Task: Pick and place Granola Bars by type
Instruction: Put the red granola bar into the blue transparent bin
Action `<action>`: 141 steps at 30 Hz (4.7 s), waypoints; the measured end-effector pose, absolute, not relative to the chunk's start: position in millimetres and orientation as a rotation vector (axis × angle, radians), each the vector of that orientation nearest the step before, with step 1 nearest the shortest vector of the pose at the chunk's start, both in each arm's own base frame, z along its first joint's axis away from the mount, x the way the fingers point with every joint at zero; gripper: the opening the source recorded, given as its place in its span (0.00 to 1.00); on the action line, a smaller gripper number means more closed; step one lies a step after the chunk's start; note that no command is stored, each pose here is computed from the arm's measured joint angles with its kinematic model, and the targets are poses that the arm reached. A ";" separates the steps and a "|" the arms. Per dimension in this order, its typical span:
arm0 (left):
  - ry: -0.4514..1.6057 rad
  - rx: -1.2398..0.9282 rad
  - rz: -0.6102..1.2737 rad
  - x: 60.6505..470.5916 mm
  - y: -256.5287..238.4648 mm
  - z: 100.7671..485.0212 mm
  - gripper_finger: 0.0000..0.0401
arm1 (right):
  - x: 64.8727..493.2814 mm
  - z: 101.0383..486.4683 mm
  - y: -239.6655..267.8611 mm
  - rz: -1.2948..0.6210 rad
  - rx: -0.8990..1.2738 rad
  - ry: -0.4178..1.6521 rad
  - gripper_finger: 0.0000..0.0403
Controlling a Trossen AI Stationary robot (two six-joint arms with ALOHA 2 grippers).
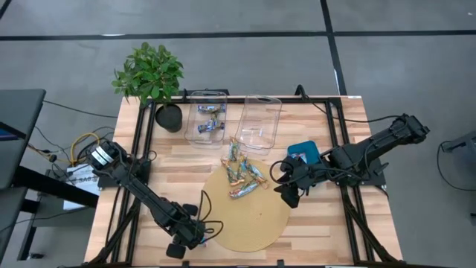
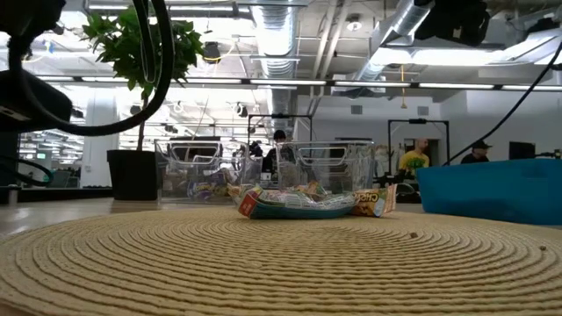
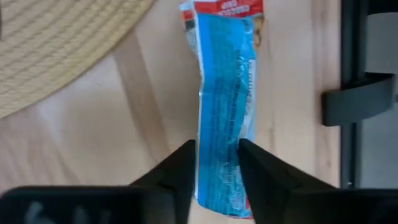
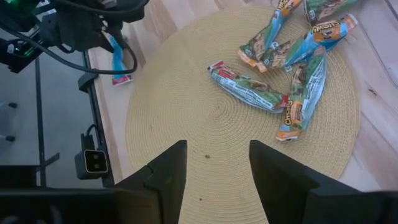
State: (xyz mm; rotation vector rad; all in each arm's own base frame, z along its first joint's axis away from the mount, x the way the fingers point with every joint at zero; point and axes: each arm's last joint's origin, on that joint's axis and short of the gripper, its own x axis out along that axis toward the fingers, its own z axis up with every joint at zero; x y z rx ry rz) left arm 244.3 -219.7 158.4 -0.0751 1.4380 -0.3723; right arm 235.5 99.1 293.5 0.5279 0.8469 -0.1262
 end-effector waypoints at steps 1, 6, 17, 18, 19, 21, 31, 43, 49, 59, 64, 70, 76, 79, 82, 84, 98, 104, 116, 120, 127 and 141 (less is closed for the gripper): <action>1.439 -0.084 -0.384 244.5 -220.3 158.6 0.21 | 235.5 293.5 99.1 -0.126 0.528 0.847 0.41; 1.446 -0.109 -0.379 244.7 -220.7 159.0 0.03 | 235.4 293.5 99.1 -0.127 0.526 0.846 0.39; 1.458 -0.171 -0.313 248.1 -216.4 159.0 0.00 | 237.7 295.8 100.1 -0.113 0.540 0.816 0.38; 1.453 -0.177 -0.295 249.3 -214.9 159.0 0.00 | 238.4 296.4 100.3 -0.109 0.544 0.808 0.38; 1.449 -0.184 -0.280 250.7 -213.4 159.0 0.00 | 239.0 297.1 100.6 -0.105 0.548 0.800 0.38; 1.440 -0.197 -0.244 253.3 -210.2 159.0 0.00 | 240.0 298.2 101.1 -0.098 0.555 0.785 0.38; 1.181 -0.393 0.119 262.1 -175.1 202.7 0.00 | 241.8 299.2 98.4 -0.246 0.795 0.729 0.36; 0.664 -0.584 0.414 278.6 -95.7 273.2 0.00 | 250.1 305.4 81.7 -0.495 0.854 0.459 0.36; 0.446 -0.629 0.337 300.3 -69.9 295.3 0.00 | 261.2 315.2 69.6 -0.470 0.858 0.348 0.35; 0.354 -0.684 0.258 312.1 -46.2 306.2 0.00 | 268.6 322.8 58.6 -0.450 0.841 0.271 0.38; 0.320 -0.686 0.241 315.1 -40.5 309.2 0.00 | 272.7 326.9 53.2 -0.389 0.819 0.264 0.40; 0.292 -0.694 0.187 318.0 -33.5 313.5 0.00 | 276.2 329.9 45.6 -0.341 0.800 0.259 0.39; 0.271 -0.676 0.079 320.8 -29.2 318.6 0.00 | 279.2 335.6 42.5 -0.292 0.759 0.219 0.37; 0.252 -0.671 0.082 321.3 -27.8 320.1 0.00 | 280.0 335.7 38.7 -0.278 0.767 0.226 0.36; 0.240 -0.671 0.068 321.9 -25.4 321.6 0.00 | 280.7 335.8 35.3 -0.273 0.773 0.228 0.33; 0.244 -0.671 0.074 321.9 -24.5 321.0 0.00 | 280.9 335.7 33.7 -0.276 0.773 0.229 0.30; 0.276 -0.651 0.218 319.7 -19.1 313.9 0.18 | 279.9 331.8 33.9 -0.254 0.745 0.286 0.08; 0.311 -0.639 0.231 319.0 -10.7 310.7 0.35 | 271.9 315.1 36.6 -0.229 0.757 0.513 0.08; 0.452 -0.493 -0.416 316.3 -23.8 312.6 0.37 | 220.8 274.1 29.4 -0.527 0.638 1.152 0.09; 0.461 -0.496 -0.461 315.6 -27.0 312.8 0.33 | 206.5 270.4 23.8 -0.611 0.597 1.287 0.07; 0.457 -0.492 -0.426 316.0 -26.3 312.4 0.29 | 200.7 269.6 12.9 -0.682 0.596 1.337 0.12; 0.618 -0.530 -0.333 309.5 -26.8 297.9 0.31 | 205.6 270.4 4.6 -0.672 0.540 1.284 0.43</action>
